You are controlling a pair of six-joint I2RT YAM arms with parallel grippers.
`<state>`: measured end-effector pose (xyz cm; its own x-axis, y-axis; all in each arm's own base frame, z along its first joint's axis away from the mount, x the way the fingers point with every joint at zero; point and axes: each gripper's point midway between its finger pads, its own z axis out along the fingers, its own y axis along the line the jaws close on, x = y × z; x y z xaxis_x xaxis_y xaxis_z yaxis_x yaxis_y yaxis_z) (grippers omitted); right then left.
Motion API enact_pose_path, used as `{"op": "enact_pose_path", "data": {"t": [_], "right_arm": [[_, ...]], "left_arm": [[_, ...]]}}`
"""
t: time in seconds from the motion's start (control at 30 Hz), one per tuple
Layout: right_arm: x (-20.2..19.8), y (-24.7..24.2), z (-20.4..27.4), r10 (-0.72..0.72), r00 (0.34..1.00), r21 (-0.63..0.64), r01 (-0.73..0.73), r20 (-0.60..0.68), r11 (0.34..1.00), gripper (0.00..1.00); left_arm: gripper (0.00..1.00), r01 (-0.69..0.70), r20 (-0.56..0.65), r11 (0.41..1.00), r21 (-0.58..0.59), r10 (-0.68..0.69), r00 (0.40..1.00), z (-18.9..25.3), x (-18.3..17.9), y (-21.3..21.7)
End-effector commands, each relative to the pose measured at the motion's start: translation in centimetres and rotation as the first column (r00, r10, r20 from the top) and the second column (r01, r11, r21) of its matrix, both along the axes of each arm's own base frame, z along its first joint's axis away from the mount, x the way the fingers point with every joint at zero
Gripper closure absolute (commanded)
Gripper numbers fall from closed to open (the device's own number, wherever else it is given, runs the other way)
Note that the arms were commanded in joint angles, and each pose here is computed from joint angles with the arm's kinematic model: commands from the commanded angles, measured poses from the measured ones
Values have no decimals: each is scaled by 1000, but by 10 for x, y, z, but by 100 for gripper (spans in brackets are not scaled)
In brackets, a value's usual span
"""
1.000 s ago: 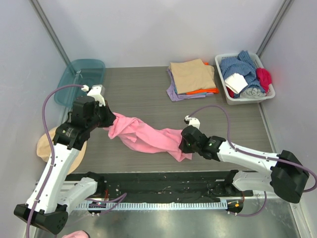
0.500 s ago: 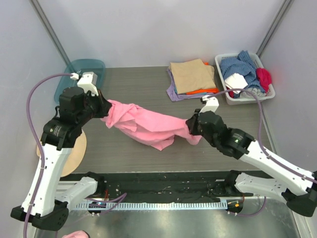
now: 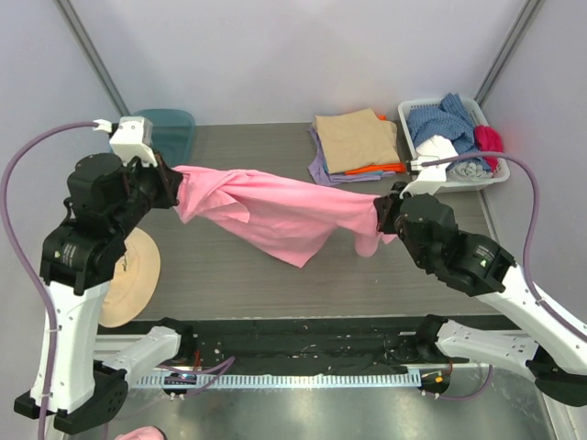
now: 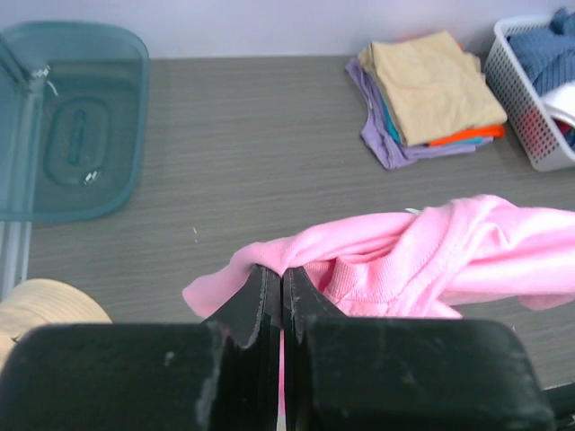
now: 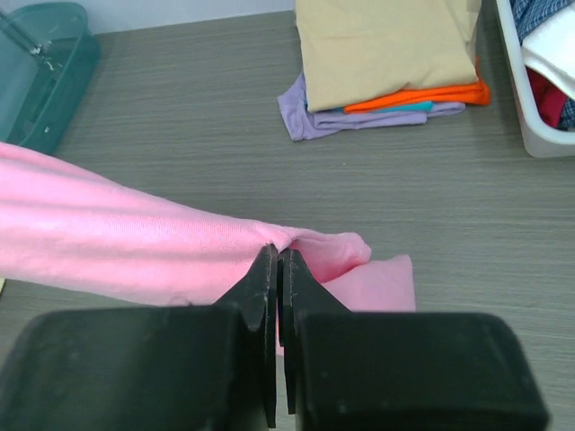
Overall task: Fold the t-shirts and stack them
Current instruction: Flatten the tshirt out
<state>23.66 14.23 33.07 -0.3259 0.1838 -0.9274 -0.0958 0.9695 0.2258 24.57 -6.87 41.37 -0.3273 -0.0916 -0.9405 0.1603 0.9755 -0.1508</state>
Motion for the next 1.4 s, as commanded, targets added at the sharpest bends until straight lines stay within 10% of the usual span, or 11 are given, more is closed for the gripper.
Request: {"op": "enact_pose_path", "data": {"t": [0.0,0.67,1.37], "right_arm": [[-5,-21,37,-34,996,15,33,85,999,99],[-27,-14,31,93,994,69,-98,61,993,99],[-30,-16,-155,-136,928,-127,97,-348,987,99]], "left_arm": [[100,-71,119,997,20,68,991,38,-15,22],[100,-70,187,994,-79,84,979,45,-43,26],[100,110,-293,967,-231,-177,940,-176,32,-65]]}}
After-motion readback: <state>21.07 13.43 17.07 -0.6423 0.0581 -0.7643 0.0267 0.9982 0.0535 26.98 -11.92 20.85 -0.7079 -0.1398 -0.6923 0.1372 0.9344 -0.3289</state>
